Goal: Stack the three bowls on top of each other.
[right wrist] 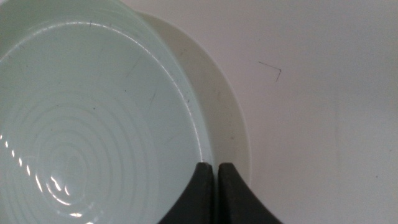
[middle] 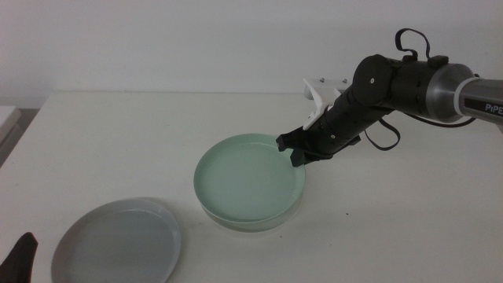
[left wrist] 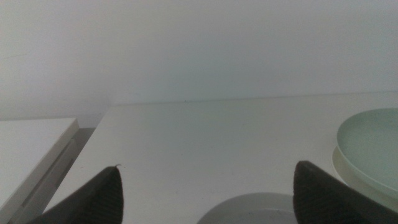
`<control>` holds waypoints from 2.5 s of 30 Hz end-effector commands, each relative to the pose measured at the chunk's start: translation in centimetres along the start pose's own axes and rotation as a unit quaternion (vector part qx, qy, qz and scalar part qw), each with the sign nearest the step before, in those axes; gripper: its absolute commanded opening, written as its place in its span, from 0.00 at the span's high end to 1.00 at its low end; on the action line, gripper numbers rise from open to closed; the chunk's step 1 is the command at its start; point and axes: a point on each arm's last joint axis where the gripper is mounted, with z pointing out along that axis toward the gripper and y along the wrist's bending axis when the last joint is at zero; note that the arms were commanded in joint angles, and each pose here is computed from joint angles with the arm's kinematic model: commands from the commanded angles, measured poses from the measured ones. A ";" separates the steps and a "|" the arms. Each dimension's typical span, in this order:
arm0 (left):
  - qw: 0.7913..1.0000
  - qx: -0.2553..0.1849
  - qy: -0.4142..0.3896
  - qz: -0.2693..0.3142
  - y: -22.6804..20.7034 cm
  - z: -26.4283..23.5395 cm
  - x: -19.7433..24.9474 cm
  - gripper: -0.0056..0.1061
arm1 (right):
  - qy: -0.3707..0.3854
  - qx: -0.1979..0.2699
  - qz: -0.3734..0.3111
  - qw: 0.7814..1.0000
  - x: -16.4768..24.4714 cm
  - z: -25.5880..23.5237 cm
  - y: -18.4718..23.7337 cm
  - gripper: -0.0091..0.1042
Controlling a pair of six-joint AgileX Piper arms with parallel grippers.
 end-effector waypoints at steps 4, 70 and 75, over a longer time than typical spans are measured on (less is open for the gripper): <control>1.000 -0.001 -0.008 0.000 0.0 0.0 -0.1 0.11 | -0.009 0.002 -0.004 1.000 -0.1 -0.1 0.1 0.80; 0.963 0.026 0.266 -0.042 -0.6 2.7 -10.5 0.11 | -0.326 -0.018 -0.170 0.930 22.0 -33.5 5.2 0.26; 0.896 0.023 0.440 -0.060 -0.7 7.7 -12.2 0.11 | -0.327 -0.019 -0.169 0.930 22.0 -33.5 5.2 0.26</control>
